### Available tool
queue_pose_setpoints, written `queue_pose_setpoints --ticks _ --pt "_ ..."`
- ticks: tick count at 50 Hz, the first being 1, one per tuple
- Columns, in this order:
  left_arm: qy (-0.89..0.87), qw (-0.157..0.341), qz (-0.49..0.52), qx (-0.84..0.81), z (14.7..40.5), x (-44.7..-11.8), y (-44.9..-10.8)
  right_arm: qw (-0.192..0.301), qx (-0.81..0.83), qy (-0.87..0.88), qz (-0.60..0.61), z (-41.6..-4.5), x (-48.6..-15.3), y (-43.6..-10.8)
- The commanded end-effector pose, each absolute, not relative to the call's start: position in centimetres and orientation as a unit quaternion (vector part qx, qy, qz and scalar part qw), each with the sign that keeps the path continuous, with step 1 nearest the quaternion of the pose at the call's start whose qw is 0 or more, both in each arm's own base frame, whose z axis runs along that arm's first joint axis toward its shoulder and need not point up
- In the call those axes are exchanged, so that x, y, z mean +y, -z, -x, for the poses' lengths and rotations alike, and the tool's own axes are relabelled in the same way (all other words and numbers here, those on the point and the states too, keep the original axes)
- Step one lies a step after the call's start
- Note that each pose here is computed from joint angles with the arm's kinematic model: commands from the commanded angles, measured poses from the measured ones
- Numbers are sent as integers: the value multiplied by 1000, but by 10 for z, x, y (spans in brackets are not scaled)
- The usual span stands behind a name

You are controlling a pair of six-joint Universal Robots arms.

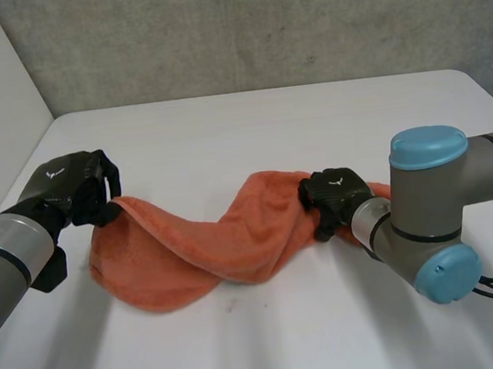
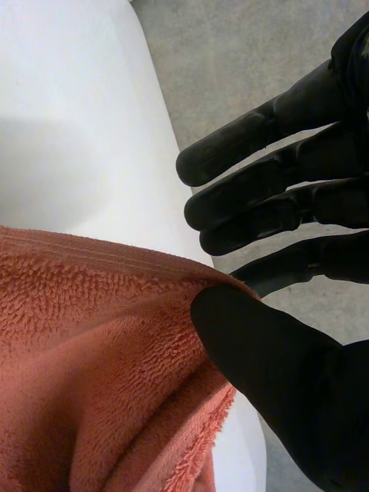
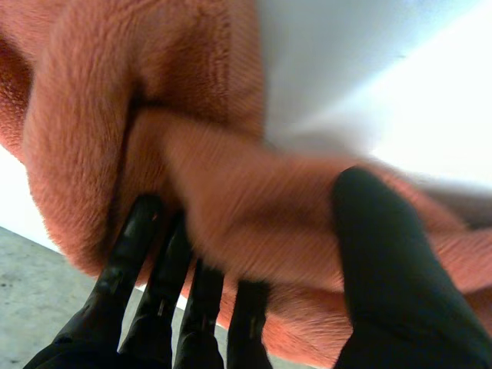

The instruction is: Fold the laundry

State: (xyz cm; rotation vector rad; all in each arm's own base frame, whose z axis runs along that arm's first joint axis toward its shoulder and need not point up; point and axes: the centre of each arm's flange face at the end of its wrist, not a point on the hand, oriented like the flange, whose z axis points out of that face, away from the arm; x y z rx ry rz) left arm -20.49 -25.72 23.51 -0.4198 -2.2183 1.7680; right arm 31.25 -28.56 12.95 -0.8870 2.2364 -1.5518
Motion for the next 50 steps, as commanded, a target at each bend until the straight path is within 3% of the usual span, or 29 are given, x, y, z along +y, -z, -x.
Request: queue_pose_setpoints --ticks 1,6,7,8,10,11,13,14,16,20,25,29,32,37,38,40,42,43,45,47,50 --pt "-613 136 145 -765 205 -259 -234 107 767 568 278 -307 -303 -139" --pt "-615 134 143 -764 205 -259 -235 99 761 582 269 -304 -305 -152" --pt "-614 134 143 -764 205 -258 -236 99 745 603 266 -302 -305 -175" --pt "-615 135 144 -764 205 -258 -237 99 745 604 266 -302 -305 -175" --pt "-617 135 144 -762 205 -258 -239 93 718 638 261 -293 -302 -221" --pt "-617 135 144 -762 205 -257 -239 93 718 638 261 -292 -302 -221" --pt "-619 135 144 -760 205 -257 -241 65 715 637 280 -275 -300 -248" --pt "-623 135 144 -757 205 -256 -244 65 715 637 280 -275 -299 -248" --pt "-628 135 144 -753 205 -255 -247 19 728 596 338 -256 -292 -258" --pt "-625 136 147 -754 205 -252 -245 -19 741 540 398 -245 -277 -256" --pt "-604 139 151 -770 208 -251 -231 -25 757 489 433 -242 -267 -246" --pt "-577 131 161 -790 210 -258 -208 -23 760 482 434 -245 -277 -232" --pt "-583 120 186 -781 217 -270 -206 -31 737 533 416 -252 -300 -241" --pt "-666 95 197 -713 238 -302 -253 -33 674 650 350 -261 -333 -284" --pt "-705 86 181 -680 243 -312 -281 -32 657 675 334 -262 -339 -295" --pt "-725 82 170 -663 244 -316 -295 -19 587 762 274 -264 -356 -340" --pt "-791 76 130 -593 248 -322 -349 -14 569 780 261 -264 -357 -351" --pt "-806 77 120 -574 249 -321 -362 7 516 825 231 -263 -352 -386" --pt "-839 84 103 -527 248 -315 -389 19 482 850 213 -260 -343 -410" --pt "-853 91 96 -505 248 -306 -403 29 462 863 205 -254 -331 -430" --pt "-849 93 100 -510 247 -296 -396 34 469 855 216 -251 -327 -428"
